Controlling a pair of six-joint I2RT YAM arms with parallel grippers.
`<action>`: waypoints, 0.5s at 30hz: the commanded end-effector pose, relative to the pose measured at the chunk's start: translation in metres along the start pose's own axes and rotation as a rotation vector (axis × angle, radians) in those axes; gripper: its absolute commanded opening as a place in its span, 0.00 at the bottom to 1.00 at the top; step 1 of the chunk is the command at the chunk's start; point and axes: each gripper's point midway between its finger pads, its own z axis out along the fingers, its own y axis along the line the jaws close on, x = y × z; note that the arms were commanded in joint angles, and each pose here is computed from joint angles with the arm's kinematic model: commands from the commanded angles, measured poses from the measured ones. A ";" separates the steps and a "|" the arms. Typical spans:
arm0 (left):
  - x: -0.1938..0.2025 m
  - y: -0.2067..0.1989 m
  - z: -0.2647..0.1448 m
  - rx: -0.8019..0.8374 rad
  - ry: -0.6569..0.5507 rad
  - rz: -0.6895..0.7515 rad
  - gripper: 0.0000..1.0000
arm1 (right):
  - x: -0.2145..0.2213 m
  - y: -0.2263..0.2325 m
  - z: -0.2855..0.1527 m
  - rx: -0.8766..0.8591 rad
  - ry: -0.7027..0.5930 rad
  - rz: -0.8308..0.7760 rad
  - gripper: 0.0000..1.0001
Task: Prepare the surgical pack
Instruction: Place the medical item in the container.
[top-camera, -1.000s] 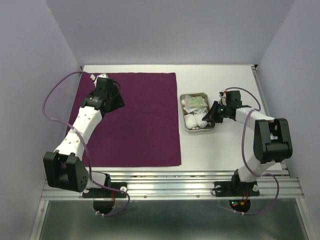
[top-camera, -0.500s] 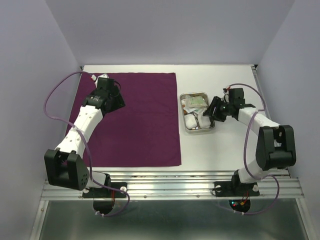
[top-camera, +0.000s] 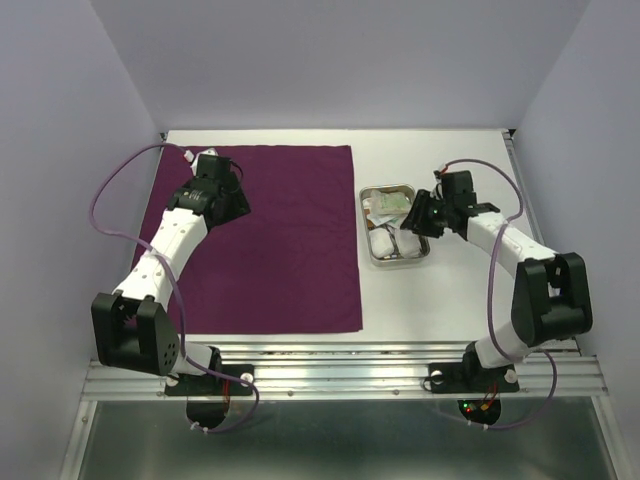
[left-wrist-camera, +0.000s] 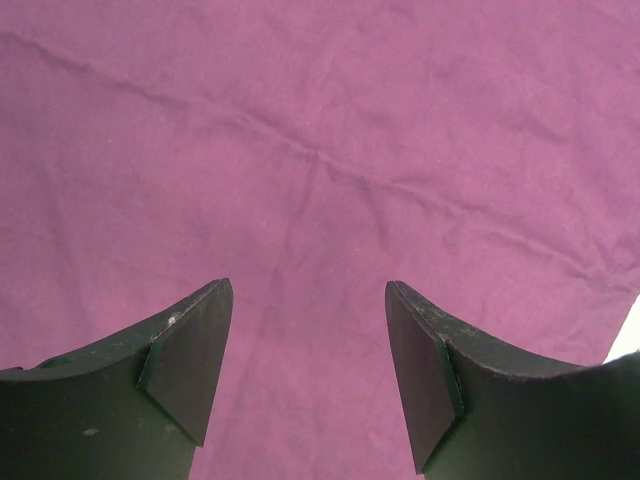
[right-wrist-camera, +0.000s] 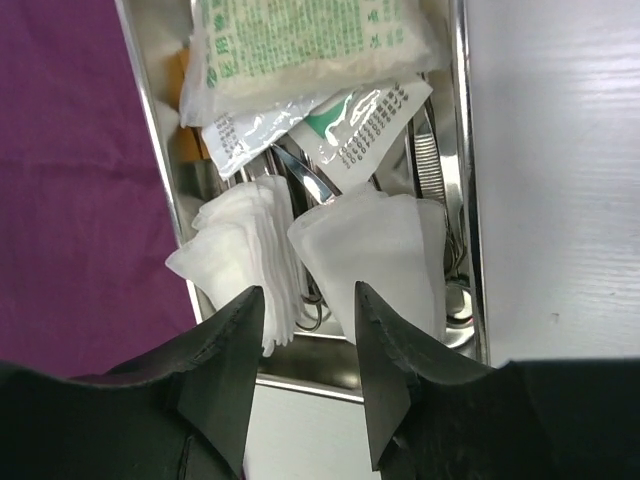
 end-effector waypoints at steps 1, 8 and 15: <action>-0.011 0.003 -0.005 -0.022 -0.035 -0.014 0.74 | 0.005 -0.015 0.018 0.057 -0.005 0.015 0.46; -0.001 0.009 0.005 -0.063 0.001 -0.011 0.74 | -0.001 -0.009 0.016 0.051 -0.014 0.005 0.46; 0.006 0.018 0.014 -0.118 0.020 -0.017 0.74 | -0.029 0.026 -0.008 -0.001 -0.089 -0.041 0.49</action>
